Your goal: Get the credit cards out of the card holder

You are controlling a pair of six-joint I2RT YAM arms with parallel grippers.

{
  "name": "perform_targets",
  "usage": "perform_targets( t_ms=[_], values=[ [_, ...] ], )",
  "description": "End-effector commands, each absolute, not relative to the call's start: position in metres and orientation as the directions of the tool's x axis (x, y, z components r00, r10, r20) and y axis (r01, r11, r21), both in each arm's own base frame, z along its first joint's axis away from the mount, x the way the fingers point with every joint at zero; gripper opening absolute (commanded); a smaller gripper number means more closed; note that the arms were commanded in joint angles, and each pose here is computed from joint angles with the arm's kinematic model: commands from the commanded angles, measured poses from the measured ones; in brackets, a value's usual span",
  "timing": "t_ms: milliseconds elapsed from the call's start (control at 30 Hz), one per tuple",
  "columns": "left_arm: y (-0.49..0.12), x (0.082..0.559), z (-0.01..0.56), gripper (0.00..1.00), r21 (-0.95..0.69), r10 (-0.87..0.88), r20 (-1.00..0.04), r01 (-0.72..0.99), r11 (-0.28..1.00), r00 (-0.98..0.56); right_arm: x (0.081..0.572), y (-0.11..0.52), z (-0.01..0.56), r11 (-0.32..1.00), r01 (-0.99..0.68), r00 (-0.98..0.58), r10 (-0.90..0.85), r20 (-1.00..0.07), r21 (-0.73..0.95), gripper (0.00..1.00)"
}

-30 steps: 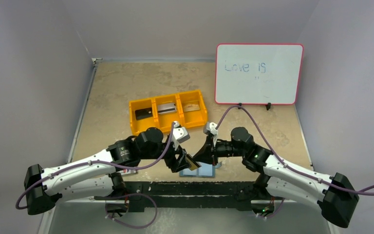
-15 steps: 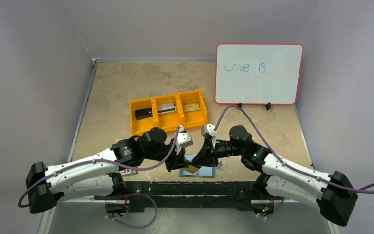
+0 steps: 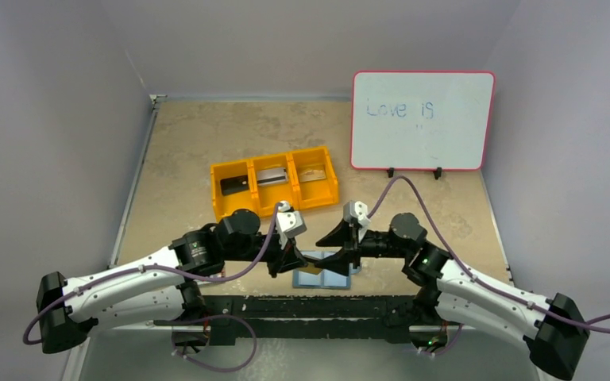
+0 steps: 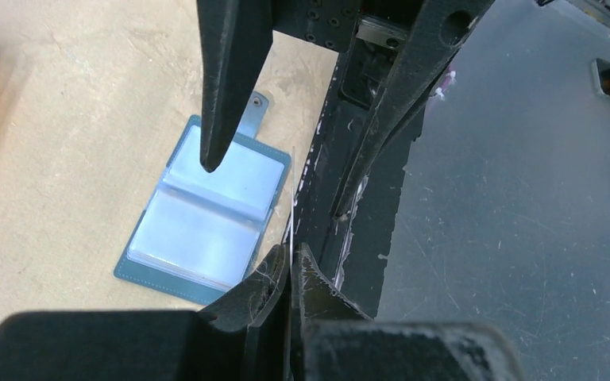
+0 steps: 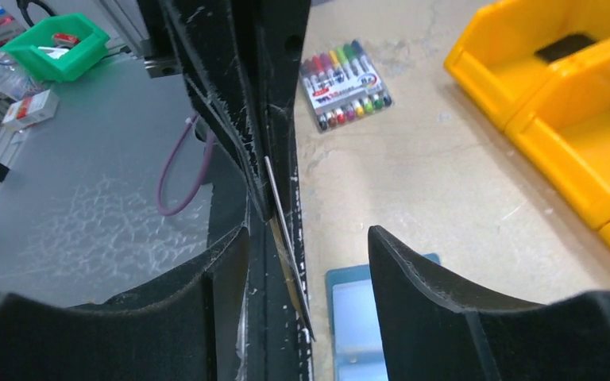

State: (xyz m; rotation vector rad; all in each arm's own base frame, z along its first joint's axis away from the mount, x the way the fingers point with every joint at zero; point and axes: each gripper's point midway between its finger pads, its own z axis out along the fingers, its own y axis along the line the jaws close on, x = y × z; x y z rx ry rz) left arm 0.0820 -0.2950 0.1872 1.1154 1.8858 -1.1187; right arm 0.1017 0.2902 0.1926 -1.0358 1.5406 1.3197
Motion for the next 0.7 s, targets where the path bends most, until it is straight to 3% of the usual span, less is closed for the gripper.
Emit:
perform_targets(
  t_ms=[0, 267, 467, 567, 667],
  values=[
    [-0.301, 0.086, 0.212, 0.00, -0.295, 0.246, -0.904, 0.927, 0.232, -0.350, 0.098, 0.290, 0.231, 0.034, -0.995, -0.096, 0.056, -0.994, 0.098, 0.58],
    [-0.304, 0.086, 0.214, 0.00, -0.274, 0.248, -0.914, 0.939, 0.208, -0.321, 0.097, 0.297, 0.222, -0.005, -0.995, -0.101, -0.002, -0.995, 0.101, 0.41],
    [-0.302, 0.089, 0.217, 0.00, -0.271, 0.245, -0.913, 0.934, 0.231, -0.326, 0.097, 0.294, 0.223, 0.003, -0.997, -0.075, 0.023, -0.997, 0.075, 0.15],
    [-0.301, 0.089, 0.213, 0.00, -0.269, 0.266, -0.906, 0.934, 0.234, -0.328, 0.102, 0.290, 0.231, 0.053, -0.995, -0.077, 0.057, -0.995, 0.080, 0.33],
    [-0.301, 0.090, 0.210, 0.00, -0.273, 0.270, -0.902, 0.930, 0.245, -0.336, 0.099, 0.290, 0.234, 0.036, -0.997, -0.064, 0.058, -0.996, 0.066, 0.34]
  ],
)
